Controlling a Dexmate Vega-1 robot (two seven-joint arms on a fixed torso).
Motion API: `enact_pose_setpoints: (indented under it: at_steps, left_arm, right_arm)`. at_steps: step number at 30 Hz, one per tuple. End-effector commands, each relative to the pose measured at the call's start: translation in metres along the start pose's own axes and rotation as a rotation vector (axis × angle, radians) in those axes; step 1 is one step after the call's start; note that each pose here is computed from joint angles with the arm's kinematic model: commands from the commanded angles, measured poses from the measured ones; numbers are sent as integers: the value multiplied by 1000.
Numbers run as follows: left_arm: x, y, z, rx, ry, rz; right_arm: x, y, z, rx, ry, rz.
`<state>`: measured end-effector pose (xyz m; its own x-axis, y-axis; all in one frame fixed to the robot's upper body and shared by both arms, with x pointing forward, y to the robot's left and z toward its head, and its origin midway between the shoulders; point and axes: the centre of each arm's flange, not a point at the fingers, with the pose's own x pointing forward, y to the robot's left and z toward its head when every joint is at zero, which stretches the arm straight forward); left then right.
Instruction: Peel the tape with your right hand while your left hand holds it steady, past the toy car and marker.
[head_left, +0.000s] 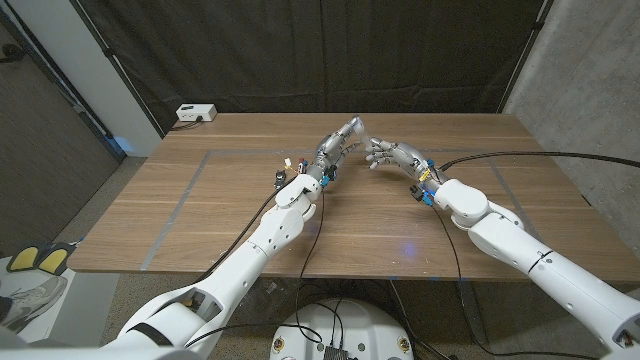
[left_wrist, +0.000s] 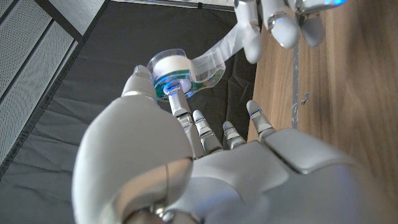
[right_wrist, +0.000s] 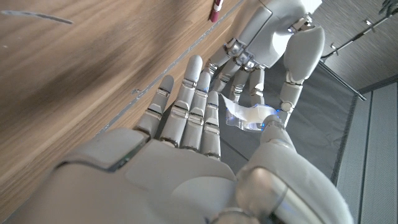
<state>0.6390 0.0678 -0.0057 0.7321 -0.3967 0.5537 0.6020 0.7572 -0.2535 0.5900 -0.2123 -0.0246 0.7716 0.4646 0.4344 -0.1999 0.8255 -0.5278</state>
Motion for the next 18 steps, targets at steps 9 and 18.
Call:
enact_pose_setpoints:
  at_steps: [9, 18]
  left_arm:
    - [-4, 4, -7, 37, 6, 24]
    - [-3, 7, -11, 50, 18, 38]
  right_arm:
    - [17, 1, 4, 84, -82, 135]
    - [27, 3, 9, 84, -110, 179]
